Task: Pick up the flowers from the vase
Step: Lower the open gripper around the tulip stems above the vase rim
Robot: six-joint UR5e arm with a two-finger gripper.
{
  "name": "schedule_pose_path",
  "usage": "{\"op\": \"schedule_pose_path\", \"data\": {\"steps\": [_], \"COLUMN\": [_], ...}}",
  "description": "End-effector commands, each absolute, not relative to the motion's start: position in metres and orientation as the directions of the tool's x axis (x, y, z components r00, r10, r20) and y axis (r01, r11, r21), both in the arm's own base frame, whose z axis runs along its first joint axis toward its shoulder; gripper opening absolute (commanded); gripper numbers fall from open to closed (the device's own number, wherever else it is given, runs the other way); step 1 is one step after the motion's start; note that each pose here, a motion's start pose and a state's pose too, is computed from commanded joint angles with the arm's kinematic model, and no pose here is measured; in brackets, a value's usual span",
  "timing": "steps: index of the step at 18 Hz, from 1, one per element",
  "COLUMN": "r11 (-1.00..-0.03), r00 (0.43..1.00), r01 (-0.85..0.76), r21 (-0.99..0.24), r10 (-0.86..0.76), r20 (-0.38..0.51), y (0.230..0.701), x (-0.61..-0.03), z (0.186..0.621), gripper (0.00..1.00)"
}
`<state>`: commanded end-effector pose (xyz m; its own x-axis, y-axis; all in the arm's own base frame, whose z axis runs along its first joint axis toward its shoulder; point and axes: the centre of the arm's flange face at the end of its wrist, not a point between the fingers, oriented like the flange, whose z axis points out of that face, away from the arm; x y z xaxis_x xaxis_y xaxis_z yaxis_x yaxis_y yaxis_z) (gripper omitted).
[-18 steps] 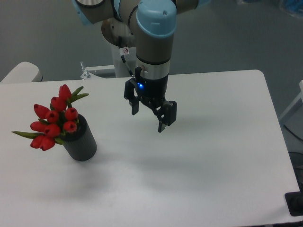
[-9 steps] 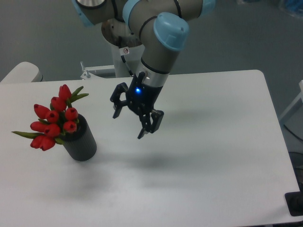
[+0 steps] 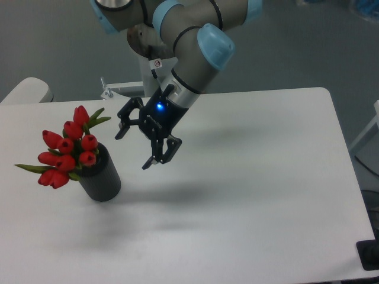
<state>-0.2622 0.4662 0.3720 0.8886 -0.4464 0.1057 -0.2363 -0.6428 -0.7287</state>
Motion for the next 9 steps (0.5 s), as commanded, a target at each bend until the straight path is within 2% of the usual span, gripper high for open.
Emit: {"op": "schedule_pose_path", "data": {"steps": [3, 5, 9], "r11": [-0.62, -0.622, -0.607], "r00": [0.868, 0.86, 0.856], "r01": [-0.283, -0.28, -0.309], "r21": [-0.732, -0.731, -0.732], "r10": [-0.49, -0.501, -0.514], "r20": [0.08, 0.096, 0.065], "y": [0.472, 0.478, 0.481], "x": [-0.242, -0.234, -0.234], "z": [0.377, 0.373, 0.37], "gripper": [1.0, 1.0, 1.0]}}
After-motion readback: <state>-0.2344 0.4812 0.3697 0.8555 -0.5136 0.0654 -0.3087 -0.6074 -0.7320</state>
